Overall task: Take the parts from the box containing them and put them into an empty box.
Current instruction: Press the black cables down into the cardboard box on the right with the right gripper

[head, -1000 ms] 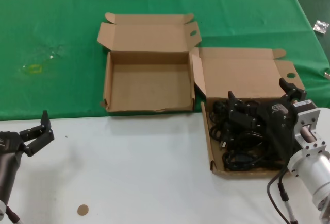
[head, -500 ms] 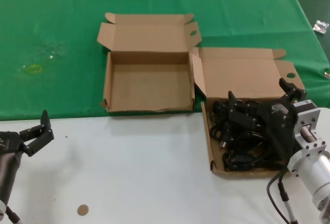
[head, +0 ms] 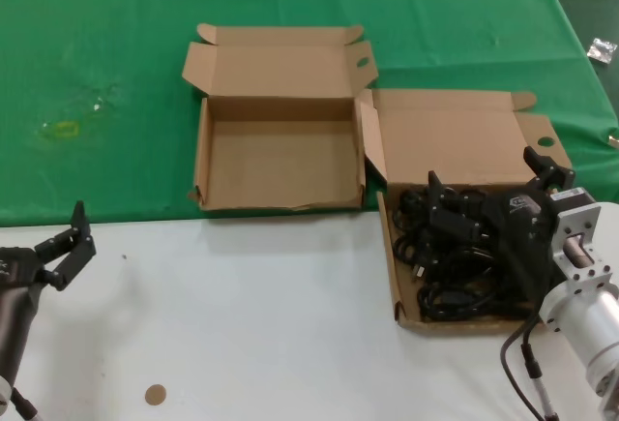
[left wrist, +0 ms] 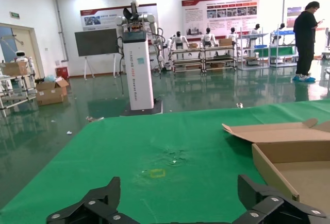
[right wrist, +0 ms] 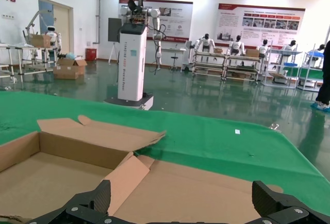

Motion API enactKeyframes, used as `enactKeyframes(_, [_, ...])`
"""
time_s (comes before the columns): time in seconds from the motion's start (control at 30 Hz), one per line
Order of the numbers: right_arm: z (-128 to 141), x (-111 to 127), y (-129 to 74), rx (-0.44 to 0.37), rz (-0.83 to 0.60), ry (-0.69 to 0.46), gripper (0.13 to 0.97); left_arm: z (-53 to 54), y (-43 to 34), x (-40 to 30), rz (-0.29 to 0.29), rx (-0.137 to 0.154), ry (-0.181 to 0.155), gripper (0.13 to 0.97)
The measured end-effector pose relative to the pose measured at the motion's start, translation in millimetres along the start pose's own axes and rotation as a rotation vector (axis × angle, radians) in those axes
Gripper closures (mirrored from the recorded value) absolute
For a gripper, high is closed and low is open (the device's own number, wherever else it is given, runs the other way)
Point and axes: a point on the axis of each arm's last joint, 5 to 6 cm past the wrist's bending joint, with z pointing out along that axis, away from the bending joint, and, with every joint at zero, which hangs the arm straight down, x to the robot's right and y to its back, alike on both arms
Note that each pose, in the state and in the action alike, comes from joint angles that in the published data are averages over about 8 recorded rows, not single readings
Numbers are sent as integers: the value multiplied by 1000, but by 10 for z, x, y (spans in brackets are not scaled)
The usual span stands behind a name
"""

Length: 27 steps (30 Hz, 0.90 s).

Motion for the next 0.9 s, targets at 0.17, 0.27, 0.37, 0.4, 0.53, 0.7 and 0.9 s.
enactKeyframes(0.17, [1,3,0,0,-1,2,130,0,0,0,0,0,0,336])
enactKeyframes(0.27, [4,8,0,1,-2,7,130,0,0,0,0,0,0,399])
enactKeyframes(0.37, [8,15,2,2,-4,12,130,0,0,0,0,0,0,420])
enactKeyframes(0.4, [9,16,4,2,-3,14,130,0,0,0,0,0,0,420])
enactKeyframes(0.53, [14,10,10,1,-2,15,130,0,0,0,0,0,0,504])
enactKeyframes(0.7, [12,7,4,-1,-1,6,130,0,0,0,0,0,0,644])
enactKeyframes(0.9, [-25,105,-53,-10,-22,-20,130,0,0,0,0,0,0,751])
